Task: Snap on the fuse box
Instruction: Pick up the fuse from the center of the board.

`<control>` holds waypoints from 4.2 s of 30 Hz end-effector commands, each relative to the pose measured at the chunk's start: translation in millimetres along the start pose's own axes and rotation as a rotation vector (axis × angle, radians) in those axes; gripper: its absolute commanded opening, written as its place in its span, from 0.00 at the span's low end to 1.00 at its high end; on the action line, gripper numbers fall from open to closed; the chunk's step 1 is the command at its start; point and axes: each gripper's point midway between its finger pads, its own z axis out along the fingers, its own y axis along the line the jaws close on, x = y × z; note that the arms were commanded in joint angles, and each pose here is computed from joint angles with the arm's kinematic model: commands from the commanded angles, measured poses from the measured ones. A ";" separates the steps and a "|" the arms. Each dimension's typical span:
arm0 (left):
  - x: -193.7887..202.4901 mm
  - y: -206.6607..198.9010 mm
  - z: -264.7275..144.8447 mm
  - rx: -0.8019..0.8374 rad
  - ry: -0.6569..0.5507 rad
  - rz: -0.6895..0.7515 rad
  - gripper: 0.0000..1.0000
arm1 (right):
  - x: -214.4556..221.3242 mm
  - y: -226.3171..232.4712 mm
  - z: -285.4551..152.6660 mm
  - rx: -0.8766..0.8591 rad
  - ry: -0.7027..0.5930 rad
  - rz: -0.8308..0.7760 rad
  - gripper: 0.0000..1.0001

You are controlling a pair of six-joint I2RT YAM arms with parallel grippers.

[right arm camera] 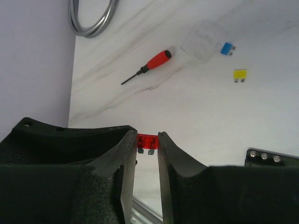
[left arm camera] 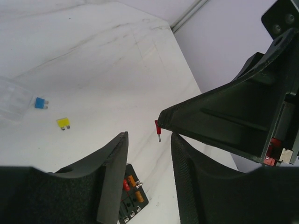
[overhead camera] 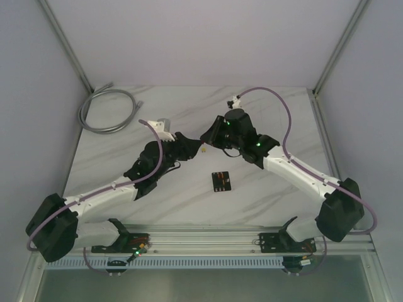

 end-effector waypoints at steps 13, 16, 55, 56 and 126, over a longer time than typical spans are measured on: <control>-13.4 -24.4 10.8 0.066 -0.043 0.007 0.31 | -4.4 16.4 -8.0 -0.051 -0.053 0.047 0.24; -14.6 -26.5 10.4 0.072 -0.043 0.006 0.21 | -3.3 15.9 -8.6 -0.051 -0.054 0.049 0.24; -49.5 -117.2 -91.6 0.629 0.076 0.383 0.00 | -12.9 105.3 -130.3 -0.846 0.010 -0.807 0.45; -50.3 -119.5 -92.2 0.638 0.077 0.384 0.00 | -11.9 107.9 -132.5 -0.866 0.018 -0.812 0.44; -66.9 119.1 -81.8 -0.471 -0.049 0.321 1.00 | 93.7 -95.7 -52.2 0.355 0.182 -0.421 0.00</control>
